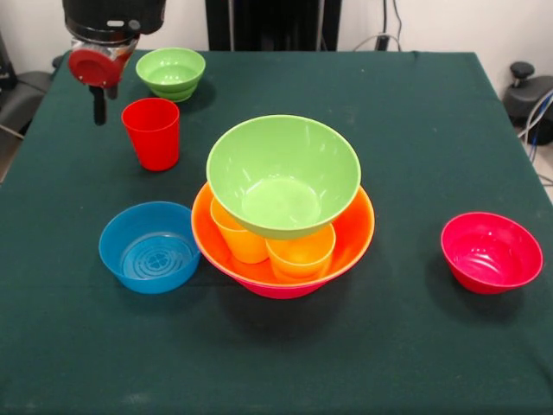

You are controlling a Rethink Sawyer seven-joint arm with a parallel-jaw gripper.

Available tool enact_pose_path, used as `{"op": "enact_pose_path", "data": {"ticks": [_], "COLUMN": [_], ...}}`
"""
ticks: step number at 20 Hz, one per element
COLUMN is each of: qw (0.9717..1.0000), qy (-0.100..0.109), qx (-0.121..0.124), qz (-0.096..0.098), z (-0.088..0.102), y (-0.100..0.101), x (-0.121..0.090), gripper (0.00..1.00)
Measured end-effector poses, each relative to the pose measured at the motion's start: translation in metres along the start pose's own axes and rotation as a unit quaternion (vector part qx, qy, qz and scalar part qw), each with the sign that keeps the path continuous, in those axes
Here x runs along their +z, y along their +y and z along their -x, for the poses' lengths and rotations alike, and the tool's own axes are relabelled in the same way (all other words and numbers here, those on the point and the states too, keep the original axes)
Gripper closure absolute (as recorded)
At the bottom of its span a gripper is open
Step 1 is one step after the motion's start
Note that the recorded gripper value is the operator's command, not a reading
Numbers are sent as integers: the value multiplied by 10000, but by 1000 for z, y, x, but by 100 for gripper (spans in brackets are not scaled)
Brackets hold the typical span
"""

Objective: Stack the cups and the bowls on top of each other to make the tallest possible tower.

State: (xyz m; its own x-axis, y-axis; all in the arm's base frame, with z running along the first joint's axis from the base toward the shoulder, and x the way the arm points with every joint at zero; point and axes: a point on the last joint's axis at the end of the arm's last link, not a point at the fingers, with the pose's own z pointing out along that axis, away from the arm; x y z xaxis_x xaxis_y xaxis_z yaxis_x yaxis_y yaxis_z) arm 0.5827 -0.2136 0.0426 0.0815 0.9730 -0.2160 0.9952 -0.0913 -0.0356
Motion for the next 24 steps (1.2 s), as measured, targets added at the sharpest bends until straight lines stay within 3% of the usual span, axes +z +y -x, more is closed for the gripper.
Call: {"op": "enact_pose_path", "data": {"ticks": [10,24], "qw": [9998,9997], "qy": [-123,-69], "qx": [104,53], "qz": [77,234], "z": [0,-52], "y": [13,34], "x": [-5,-27], "gripper": [0,0]}}
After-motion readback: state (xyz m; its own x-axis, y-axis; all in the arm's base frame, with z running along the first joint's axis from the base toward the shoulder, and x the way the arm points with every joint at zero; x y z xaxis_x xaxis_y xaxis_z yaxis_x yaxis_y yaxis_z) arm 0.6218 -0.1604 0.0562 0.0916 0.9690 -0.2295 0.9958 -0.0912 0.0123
